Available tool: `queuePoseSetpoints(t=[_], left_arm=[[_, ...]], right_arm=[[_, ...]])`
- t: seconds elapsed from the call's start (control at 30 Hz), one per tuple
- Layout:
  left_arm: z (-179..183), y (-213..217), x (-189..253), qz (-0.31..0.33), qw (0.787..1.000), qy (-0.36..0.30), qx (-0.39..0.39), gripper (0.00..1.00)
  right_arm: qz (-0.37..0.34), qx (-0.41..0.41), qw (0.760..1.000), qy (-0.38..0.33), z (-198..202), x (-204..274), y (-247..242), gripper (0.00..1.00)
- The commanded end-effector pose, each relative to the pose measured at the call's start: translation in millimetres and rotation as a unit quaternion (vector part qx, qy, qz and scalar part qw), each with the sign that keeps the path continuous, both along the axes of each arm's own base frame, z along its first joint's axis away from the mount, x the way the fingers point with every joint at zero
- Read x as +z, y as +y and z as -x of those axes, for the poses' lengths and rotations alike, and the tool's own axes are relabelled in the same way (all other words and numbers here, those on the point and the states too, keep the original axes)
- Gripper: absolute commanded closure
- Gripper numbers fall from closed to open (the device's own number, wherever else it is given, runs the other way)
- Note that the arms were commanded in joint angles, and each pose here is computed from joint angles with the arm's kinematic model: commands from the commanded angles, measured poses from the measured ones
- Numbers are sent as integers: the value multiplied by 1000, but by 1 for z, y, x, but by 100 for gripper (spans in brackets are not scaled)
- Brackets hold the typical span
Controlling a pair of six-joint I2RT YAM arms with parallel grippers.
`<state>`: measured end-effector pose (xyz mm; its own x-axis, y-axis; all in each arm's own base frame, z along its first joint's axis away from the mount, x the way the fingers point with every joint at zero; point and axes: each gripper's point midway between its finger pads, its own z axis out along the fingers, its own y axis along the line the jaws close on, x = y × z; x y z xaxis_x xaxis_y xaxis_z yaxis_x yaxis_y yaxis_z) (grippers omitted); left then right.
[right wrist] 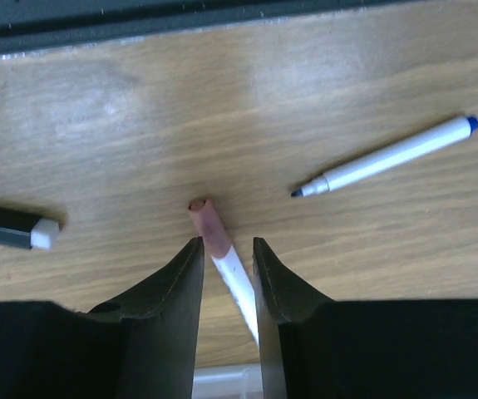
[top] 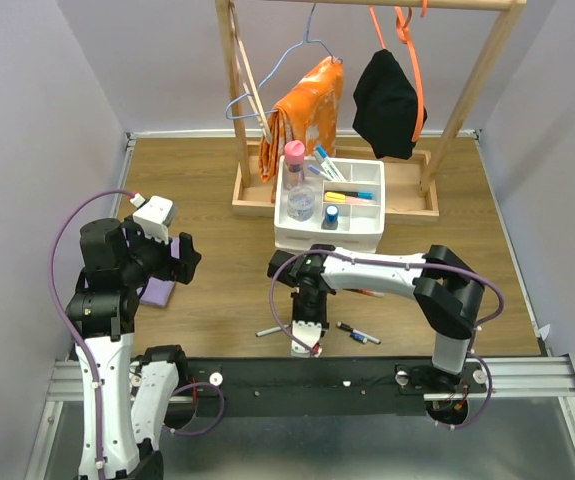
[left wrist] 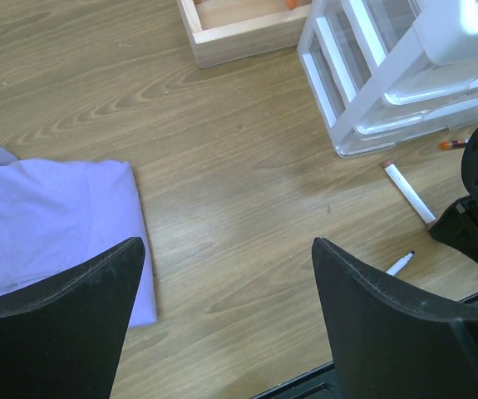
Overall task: Sort the stationery into containers
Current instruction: Pick up the pen from the center of the board.
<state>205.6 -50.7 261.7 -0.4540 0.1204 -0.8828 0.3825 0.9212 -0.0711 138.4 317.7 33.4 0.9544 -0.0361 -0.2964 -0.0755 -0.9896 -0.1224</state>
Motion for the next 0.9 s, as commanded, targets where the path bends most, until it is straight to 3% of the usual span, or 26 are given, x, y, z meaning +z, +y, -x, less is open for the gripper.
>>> queuePoseSetpoints(t=[0.0, 0.63, 0.87], left_arm=[[-1, -3, -2, 12, 1000, 1, -3, 9], [-6, 5, -1, 36, 999, -2, 24, 9], [-6, 7, 2, 42, 999, -4, 29, 9]], right_arm=[[-4, 52, 999, -10, -11, 10, -2, 62], [0, 62, 998, -34, -34, -20, 2, 62], [67, 57, 996, -4, -35, -26, -8, 65]])
